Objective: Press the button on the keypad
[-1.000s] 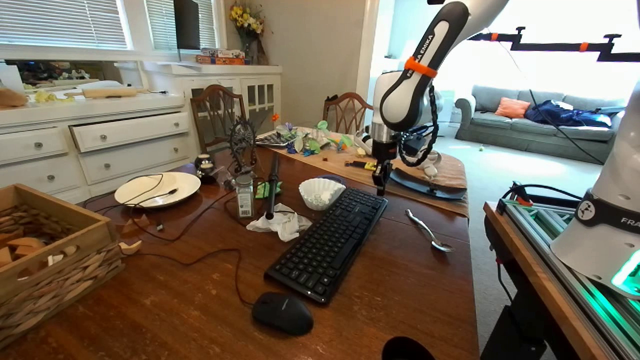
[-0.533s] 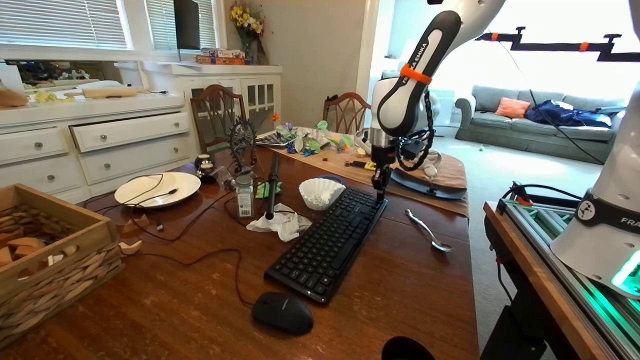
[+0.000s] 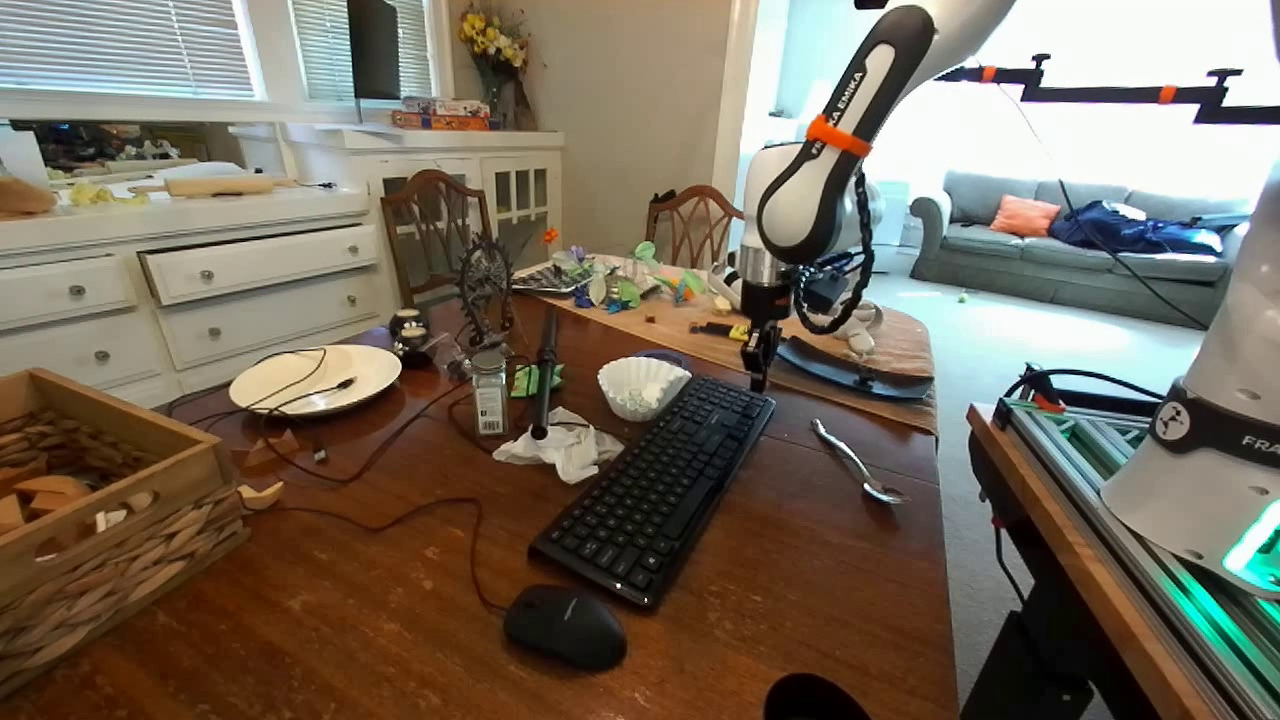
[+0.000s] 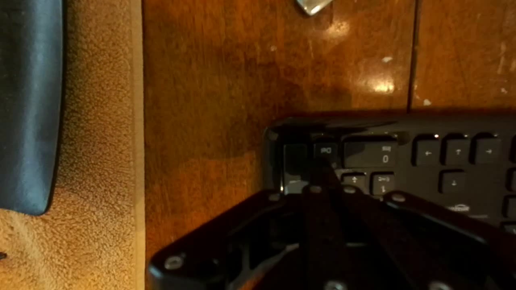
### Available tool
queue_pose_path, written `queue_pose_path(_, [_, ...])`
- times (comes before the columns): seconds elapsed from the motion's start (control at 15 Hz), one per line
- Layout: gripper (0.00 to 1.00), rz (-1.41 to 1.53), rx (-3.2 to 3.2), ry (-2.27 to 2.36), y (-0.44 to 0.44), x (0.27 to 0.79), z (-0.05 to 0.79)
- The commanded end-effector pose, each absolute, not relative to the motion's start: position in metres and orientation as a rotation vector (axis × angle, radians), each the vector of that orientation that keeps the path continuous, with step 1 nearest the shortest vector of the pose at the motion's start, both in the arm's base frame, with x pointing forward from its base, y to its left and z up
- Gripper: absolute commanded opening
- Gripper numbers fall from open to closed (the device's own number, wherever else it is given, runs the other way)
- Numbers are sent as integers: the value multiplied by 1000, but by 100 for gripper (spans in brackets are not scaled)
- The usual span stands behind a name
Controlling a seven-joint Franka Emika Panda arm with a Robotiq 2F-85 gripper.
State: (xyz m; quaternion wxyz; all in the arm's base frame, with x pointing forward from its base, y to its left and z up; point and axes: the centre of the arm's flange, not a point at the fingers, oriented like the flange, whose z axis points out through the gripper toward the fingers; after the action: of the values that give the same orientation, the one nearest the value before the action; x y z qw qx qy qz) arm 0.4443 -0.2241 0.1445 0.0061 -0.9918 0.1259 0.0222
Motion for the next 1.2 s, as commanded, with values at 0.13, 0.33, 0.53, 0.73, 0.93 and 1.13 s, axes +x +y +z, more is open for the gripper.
queue_pose_path(0.13, [26,-7,-3095,417,-195,431,188])
queue_pose_path(0.33, [40,-52,-3103,454,-183,432,208])
queue_pose_path(0.53, [62,-54,-3103,574,-166,435,223])
queue_pose_path(0.73, [84,-77,-3077,689,-151,439,241])
queue_pose_path(0.93, [100,-110,-3065,749,-145,441,258])
queue_pose_path(1.13, [100,-109,-3099,743,-151,443,262])
